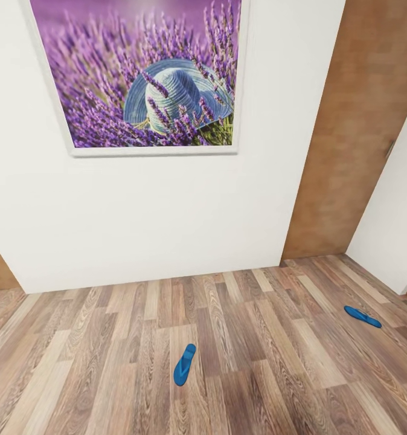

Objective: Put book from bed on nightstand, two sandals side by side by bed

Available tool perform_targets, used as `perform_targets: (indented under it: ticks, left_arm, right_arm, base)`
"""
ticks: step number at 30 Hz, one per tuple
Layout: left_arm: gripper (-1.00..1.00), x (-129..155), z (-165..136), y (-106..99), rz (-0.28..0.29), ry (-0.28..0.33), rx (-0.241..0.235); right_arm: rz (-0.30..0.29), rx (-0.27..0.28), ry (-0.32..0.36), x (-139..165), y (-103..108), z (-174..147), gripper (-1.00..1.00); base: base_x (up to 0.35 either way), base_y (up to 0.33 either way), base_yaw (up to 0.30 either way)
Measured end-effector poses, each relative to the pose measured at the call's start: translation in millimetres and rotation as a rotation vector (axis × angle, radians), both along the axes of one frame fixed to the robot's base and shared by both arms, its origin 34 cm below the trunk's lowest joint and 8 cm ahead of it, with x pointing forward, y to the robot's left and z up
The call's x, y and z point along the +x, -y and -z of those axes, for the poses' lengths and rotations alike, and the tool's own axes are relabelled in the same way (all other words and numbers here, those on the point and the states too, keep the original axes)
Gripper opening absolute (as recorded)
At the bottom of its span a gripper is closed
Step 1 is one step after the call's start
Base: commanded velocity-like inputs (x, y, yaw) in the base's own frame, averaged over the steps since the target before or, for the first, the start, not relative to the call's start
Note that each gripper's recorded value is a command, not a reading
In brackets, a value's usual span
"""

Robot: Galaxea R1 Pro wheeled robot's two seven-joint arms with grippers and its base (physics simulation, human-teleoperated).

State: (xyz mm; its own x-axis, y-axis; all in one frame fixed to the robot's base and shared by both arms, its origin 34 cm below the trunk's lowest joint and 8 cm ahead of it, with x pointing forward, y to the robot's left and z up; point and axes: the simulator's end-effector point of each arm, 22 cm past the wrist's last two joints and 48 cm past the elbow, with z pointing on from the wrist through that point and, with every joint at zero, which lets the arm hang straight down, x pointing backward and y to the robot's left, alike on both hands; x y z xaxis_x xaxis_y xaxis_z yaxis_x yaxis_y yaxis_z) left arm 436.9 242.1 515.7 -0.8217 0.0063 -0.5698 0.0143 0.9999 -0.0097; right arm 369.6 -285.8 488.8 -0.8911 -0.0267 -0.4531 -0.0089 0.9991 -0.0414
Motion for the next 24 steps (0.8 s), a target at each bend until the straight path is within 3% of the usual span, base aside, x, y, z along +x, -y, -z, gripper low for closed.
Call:
perform_targets:
  ticks: [24]
  left_arm:
    - [1.0,0.1,0.0,0.1,0.0,0.0,0.0]
  right_arm:
    - [0.004,0.001,0.0,-0.1,0.2,0.0,1.0]
  base:
    - [0.004,0.0,0.0]
